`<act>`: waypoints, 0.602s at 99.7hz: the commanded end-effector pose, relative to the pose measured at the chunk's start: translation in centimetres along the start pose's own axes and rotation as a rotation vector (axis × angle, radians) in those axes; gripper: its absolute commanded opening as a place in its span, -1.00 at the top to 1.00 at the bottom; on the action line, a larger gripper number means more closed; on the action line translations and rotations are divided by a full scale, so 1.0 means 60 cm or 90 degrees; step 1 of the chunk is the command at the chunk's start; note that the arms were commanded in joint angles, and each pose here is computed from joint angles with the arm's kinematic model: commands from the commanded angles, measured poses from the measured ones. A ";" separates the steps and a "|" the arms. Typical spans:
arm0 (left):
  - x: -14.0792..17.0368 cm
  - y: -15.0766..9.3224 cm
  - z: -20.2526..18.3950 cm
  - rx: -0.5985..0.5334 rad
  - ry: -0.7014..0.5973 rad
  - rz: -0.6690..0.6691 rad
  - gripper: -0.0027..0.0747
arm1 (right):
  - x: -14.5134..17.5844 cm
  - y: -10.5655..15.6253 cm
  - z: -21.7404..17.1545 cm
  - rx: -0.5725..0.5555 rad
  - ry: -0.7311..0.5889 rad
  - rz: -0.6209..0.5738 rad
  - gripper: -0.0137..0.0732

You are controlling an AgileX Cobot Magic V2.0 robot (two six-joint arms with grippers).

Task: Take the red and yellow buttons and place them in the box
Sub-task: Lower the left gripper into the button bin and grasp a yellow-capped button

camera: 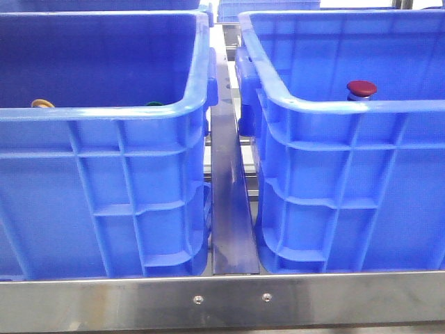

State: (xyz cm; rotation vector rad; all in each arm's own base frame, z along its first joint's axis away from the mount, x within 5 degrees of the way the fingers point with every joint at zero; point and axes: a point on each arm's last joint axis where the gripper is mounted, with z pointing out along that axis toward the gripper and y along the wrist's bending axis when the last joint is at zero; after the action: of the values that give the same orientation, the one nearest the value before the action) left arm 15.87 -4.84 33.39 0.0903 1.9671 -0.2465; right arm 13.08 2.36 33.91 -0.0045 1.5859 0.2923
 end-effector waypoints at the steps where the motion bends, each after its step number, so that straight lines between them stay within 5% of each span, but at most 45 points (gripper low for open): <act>1: -0.025 -0.007 0.013 0.010 -0.023 0.000 -0.54 | -0.017 0.001 -0.002 0.004 -0.022 -0.004 0.84; 60: -0.091 -0.018 0.212 -0.137 0.235 0.078 -0.53 | -0.015 0.005 -0.002 -0.011 -0.015 -0.003 0.84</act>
State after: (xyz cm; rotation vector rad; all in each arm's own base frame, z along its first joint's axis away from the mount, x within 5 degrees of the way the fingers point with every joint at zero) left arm 28.06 -8.10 32.14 0.1154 2.3898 0.0635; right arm 13.03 2.58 33.85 -0.0240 1.5938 0.3110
